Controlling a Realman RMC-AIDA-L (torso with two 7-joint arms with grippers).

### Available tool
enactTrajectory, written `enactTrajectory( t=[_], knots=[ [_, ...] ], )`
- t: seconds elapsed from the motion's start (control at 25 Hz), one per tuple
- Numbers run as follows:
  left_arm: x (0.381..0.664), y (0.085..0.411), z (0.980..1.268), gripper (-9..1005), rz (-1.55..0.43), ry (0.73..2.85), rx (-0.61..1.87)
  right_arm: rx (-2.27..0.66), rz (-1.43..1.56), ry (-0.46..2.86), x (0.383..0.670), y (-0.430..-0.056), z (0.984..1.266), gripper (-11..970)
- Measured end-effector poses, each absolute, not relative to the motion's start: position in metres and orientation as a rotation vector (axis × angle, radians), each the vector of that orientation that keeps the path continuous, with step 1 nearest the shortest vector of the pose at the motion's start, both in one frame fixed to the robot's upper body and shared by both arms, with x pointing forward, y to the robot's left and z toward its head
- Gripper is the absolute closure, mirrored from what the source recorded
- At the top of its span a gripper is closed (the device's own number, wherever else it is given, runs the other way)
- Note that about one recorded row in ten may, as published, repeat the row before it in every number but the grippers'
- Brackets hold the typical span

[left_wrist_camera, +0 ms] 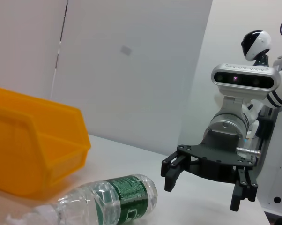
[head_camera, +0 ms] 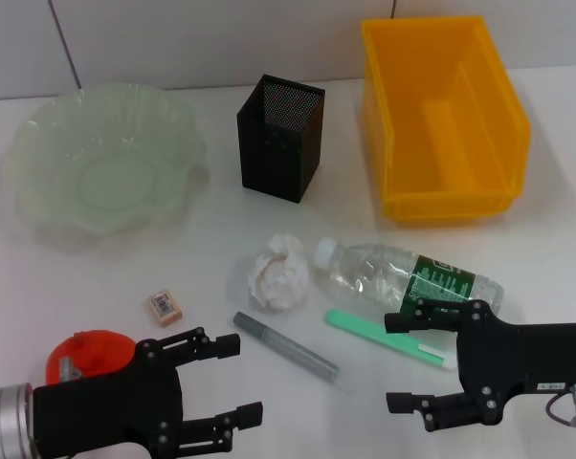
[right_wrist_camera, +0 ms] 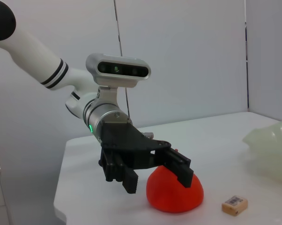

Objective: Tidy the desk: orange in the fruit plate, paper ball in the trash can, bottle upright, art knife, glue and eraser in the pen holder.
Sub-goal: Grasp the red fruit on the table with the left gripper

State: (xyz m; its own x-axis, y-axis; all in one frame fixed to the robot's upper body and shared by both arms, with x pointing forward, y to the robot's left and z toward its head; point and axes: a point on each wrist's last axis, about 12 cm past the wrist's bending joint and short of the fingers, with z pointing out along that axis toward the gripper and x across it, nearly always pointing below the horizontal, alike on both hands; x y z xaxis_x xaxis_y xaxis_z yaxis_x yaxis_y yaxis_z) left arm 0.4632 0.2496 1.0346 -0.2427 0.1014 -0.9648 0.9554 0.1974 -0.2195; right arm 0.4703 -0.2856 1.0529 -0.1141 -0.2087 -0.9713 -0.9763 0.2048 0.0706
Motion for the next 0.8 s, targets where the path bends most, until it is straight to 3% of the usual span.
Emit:
enactTrajectory(
  t=[0.48,0.8],
  knots=[
    [0.461,0.252,1.035,212,-1.172,1.542,1.029,-1.164,1.004,1.527,0.471,-0.287,1.054,132],
    [0.438,0.302,1.037,221,-0.939,1.554,0.896,-1.155,0.986,1.539,0.472,-0.289,1.053,132]
  ],
)
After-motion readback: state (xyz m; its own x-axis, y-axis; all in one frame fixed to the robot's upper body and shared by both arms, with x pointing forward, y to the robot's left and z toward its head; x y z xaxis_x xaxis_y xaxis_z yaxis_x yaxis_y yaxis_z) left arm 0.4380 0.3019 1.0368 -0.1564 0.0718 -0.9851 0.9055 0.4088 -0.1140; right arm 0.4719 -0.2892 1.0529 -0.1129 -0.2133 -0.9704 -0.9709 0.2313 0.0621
